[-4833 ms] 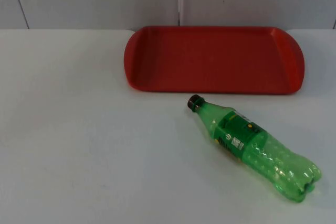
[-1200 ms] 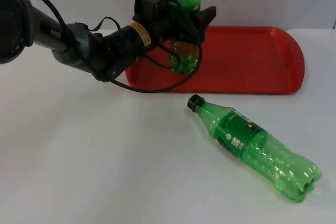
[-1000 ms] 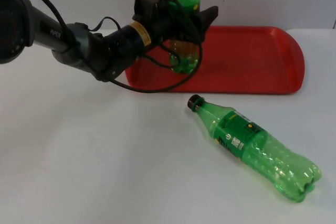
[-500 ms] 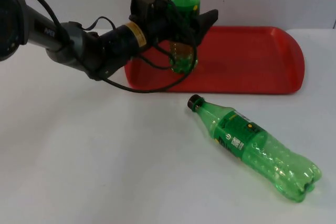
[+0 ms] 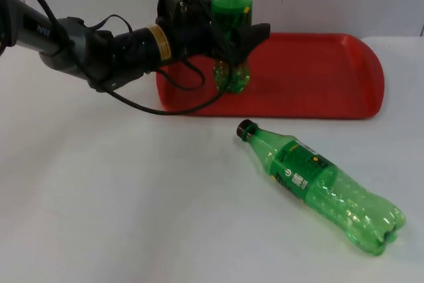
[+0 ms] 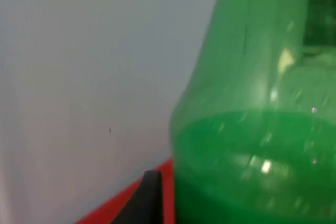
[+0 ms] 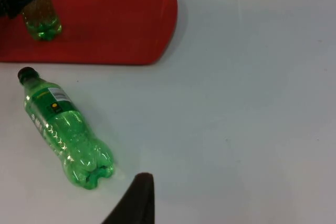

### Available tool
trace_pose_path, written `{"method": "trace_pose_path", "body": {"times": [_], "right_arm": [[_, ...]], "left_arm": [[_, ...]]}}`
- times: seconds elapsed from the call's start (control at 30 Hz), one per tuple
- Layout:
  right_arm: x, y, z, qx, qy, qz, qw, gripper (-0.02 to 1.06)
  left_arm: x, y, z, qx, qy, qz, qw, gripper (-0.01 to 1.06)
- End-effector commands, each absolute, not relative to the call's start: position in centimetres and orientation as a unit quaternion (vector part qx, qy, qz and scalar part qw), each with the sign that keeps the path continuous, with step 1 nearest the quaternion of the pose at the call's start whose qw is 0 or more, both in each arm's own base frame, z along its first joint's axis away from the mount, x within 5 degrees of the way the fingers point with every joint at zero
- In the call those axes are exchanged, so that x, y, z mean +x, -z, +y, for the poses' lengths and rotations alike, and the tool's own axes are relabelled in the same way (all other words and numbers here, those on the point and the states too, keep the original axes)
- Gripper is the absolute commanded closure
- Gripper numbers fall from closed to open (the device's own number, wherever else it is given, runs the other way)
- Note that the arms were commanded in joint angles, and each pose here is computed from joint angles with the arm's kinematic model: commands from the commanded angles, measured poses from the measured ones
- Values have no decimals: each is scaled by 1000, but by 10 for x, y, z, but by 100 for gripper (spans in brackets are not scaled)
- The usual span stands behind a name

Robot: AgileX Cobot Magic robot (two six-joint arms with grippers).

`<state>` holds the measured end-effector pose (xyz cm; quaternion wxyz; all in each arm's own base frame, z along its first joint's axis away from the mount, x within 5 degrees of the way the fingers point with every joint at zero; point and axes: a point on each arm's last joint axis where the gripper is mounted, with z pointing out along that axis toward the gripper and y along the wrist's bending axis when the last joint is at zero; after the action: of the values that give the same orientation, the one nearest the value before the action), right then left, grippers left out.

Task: Place the bottle upright on the tray.

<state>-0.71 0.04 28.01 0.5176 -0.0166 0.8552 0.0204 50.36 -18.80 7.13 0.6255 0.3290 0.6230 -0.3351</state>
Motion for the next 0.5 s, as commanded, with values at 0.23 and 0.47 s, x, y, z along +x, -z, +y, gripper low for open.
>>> {"method": "trace_pose_path", "body": {"times": [0.23,0.47], "right_arm": [[-7,-280,1,-14,-21,854,520,0],[-7,-280,1,-14,-21,854,520,0]], "left_arm": [[503,-87,-175,377,337,648,569,0],[505,-91,-149,396,328,678,525,0]]}}
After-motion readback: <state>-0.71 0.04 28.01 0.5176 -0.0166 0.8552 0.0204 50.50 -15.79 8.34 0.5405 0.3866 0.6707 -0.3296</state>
